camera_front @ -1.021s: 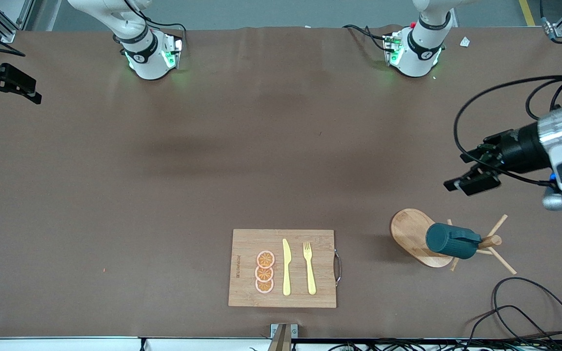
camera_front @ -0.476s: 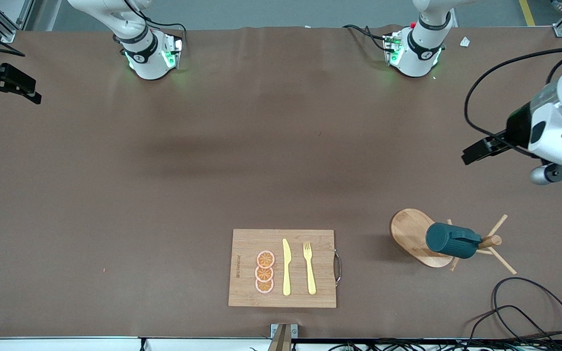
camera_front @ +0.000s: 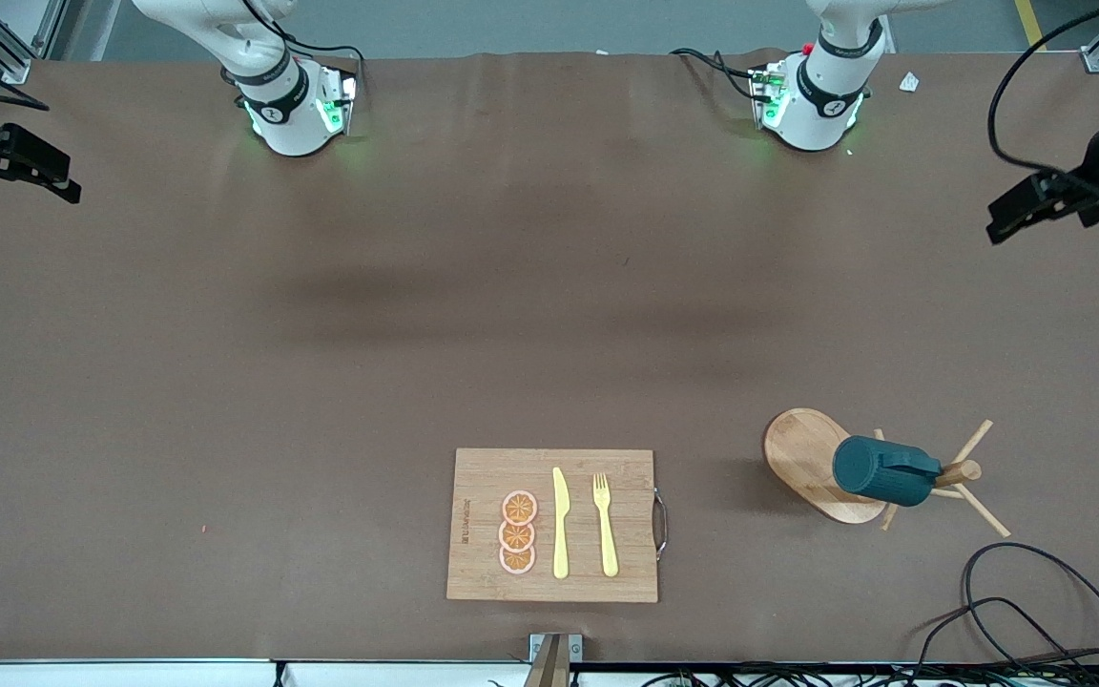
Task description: Pass cup and hang on rack
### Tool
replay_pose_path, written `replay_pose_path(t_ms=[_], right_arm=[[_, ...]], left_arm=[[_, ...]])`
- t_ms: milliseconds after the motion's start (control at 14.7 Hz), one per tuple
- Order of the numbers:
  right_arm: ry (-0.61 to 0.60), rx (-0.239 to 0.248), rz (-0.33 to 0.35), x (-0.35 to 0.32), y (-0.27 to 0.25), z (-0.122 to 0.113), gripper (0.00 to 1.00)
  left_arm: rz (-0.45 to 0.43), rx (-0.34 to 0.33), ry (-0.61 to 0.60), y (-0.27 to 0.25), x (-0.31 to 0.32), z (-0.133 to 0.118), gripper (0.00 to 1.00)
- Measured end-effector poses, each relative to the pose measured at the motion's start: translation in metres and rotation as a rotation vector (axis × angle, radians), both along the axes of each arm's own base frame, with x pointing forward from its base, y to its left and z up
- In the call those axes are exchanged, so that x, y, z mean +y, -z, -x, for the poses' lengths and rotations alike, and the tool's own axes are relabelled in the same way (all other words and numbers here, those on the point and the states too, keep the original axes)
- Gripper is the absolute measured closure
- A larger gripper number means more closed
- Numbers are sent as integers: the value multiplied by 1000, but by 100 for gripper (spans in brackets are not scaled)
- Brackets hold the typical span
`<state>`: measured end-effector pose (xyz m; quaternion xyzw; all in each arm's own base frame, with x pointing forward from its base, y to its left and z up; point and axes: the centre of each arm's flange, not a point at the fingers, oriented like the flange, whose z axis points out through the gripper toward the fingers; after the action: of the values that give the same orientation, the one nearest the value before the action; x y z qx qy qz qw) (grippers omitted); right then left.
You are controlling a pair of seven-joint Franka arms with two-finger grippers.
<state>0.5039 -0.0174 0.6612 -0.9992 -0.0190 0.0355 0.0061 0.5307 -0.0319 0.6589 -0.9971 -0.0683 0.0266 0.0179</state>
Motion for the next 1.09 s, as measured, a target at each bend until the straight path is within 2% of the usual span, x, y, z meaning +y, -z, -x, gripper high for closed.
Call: replay_pose_path(t_ms=[204, 680, 1089], right_arm=[[0, 0, 0, 0, 0, 0, 0], [0, 0, 0, 0, 0, 0, 0], [0, -1, 0, 0, 0, 0, 0]], left_arm=[[36, 17, 17, 7, 24, 17, 0], [30, 0, 124, 19, -31, 33, 0], [27, -7, 128, 17, -31, 35, 0]])
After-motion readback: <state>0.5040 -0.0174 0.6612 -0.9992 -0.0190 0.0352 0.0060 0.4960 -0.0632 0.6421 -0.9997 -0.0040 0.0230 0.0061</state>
